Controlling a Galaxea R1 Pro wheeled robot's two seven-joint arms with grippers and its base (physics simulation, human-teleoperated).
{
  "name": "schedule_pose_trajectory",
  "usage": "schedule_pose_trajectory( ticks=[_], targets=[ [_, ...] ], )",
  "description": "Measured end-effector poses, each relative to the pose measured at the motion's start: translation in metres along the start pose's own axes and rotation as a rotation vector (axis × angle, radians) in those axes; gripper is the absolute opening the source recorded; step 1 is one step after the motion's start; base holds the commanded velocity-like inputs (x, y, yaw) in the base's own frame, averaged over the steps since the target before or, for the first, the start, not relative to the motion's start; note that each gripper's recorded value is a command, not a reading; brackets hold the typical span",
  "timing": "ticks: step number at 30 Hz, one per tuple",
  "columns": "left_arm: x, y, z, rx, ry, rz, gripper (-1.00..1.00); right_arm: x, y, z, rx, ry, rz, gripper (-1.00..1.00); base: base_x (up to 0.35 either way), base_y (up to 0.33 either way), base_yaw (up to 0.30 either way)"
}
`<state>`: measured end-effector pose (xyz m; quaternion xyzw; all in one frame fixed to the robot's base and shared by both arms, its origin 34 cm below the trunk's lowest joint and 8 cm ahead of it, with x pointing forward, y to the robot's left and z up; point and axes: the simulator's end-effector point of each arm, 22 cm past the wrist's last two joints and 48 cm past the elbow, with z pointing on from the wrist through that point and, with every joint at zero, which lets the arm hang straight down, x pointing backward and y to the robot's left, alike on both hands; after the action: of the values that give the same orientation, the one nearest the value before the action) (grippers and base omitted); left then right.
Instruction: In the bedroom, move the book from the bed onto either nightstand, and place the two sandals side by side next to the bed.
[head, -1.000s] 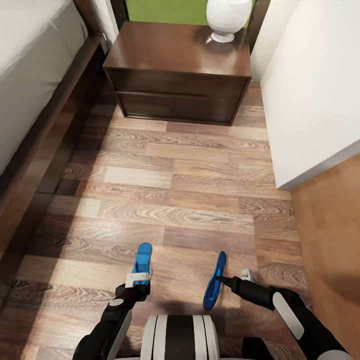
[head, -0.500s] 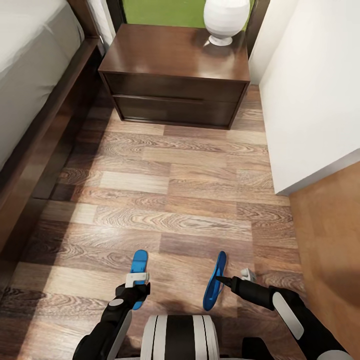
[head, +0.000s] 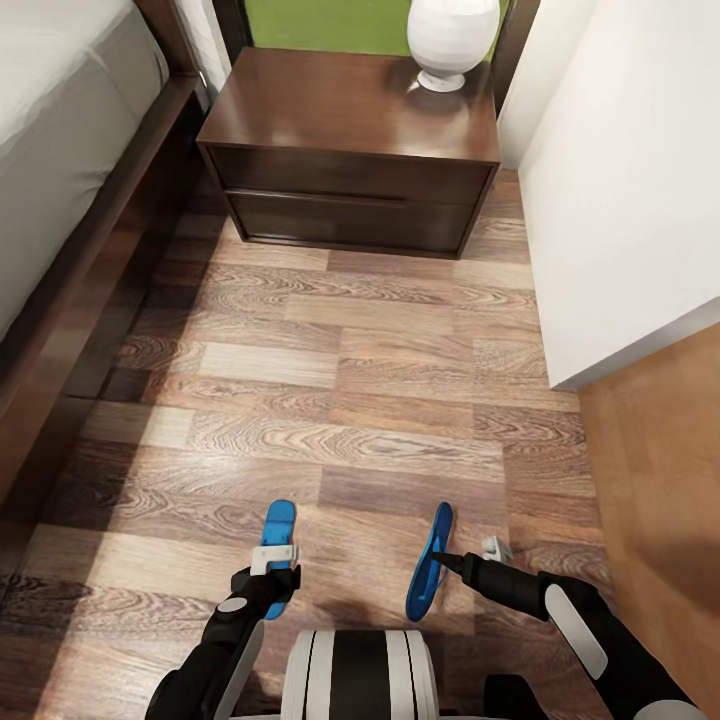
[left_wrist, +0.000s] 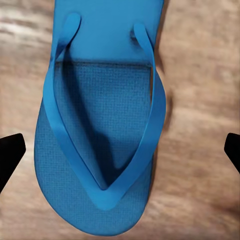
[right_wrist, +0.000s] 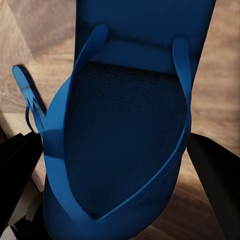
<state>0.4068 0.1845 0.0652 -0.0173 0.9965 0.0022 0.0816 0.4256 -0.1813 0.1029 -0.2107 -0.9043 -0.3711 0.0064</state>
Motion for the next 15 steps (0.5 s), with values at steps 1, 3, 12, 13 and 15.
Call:
schedule_pose_trajectory(
  ticks=[1, 3, 12, 13, 15],
  targets=[
    [0.0000, 0.0000, 0.0000, 0.000, 0.000, 0.000, 1.00, 0.0000, 0.0000, 0.0000, 0.000, 0.000, 0.000, -1.00, 0.000, 0.000, 0.000],
    [-0.0001, 0.0000, 0.0000, 0.000, 0.000, 0.000, 1.00, 0.0000, -0.0001, 0.0000, 0.000, 0.000, 0.000, -1.00, 0.000, 0.000, 0.000],
    [-0.0003, 0.0000, -0.0001, 0.000, -0.001, 0.000, 1.00, 0.0004, -0.0003, -0.0001, 0.001, 0.000, 0.000, -1.00, 0.000, 0.000, 0.000],
    [-0.0003, 0.0000, -0.0001, 0.000, -0.001, 0.000, 1.00, 0.0003, -0.0003, -0.0001, 0.001, 0.000, 0.000, -1.00, 0.000, 0.000, 0.000],
    [-0.0005, 0.0000, -0.0001, 0.000, -0.001, 0.000, 1.00, 0.0001, -0.0002, 0.0000, 0.001, 0.000, 0.000, -1.00, 0.000, 0.000, 0.000]
  ],
)
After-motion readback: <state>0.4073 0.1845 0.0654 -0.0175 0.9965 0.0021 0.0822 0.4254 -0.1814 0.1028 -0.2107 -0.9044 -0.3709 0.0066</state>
